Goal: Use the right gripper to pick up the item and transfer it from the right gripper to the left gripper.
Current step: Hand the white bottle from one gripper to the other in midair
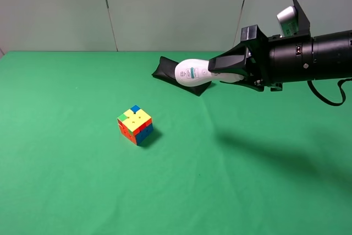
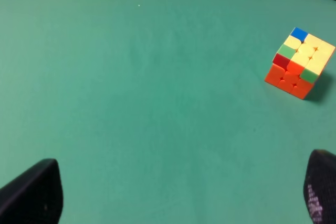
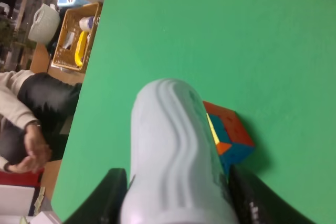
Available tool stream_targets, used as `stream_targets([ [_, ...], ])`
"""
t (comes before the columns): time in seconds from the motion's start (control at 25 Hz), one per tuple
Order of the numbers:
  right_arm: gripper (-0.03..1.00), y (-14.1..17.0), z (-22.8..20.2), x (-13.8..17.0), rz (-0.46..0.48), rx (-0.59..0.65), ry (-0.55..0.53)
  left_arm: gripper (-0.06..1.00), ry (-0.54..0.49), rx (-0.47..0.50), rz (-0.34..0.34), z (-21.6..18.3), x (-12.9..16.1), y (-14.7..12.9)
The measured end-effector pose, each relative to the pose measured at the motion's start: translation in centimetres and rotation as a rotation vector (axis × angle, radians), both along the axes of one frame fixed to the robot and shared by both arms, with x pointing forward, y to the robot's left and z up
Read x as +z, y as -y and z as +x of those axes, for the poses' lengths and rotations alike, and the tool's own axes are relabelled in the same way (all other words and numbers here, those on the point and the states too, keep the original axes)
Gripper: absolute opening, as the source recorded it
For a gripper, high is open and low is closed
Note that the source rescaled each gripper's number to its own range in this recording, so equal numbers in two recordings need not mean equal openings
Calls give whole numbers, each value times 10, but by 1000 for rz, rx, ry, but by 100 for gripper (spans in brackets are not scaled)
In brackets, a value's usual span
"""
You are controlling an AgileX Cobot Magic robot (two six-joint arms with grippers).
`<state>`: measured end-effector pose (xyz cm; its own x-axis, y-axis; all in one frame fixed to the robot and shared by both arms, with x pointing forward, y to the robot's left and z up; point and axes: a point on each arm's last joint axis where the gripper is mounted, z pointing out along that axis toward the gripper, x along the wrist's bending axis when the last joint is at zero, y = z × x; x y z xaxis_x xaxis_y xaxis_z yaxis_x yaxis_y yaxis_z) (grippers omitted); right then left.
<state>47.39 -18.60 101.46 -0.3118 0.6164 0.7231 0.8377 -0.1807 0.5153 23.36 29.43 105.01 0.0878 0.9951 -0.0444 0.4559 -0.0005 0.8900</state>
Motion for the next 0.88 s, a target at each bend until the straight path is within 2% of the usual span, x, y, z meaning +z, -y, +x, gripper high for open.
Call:
stream_targets([
  [0.16,3,0,-1,-1,-23,20,5,84,0,-15,-22,0,0,2],
  [0.32,3,0,-2,-2,-27,26,6,84,8,-66,-94,-1,2,9],
  [0.44,3,0,-2,-2,-26,28,5,84,26,-75,-102,1,4,10],
  [0.52,3,0,-2,-2,-26,28,5,84,-12,-77,-99,8,5,10],
  [0.64,3,0,-2,-2,-26,28,5,84,-100,-129,-47,26,7,13],
  [0.8,3,0,-2,-2,-25,29,5,84,-108,-361,77,60,14,25],
  [0.88,3,0,-2,-2,-25,29,5,84,-96,-472,115,79,15,32],
])
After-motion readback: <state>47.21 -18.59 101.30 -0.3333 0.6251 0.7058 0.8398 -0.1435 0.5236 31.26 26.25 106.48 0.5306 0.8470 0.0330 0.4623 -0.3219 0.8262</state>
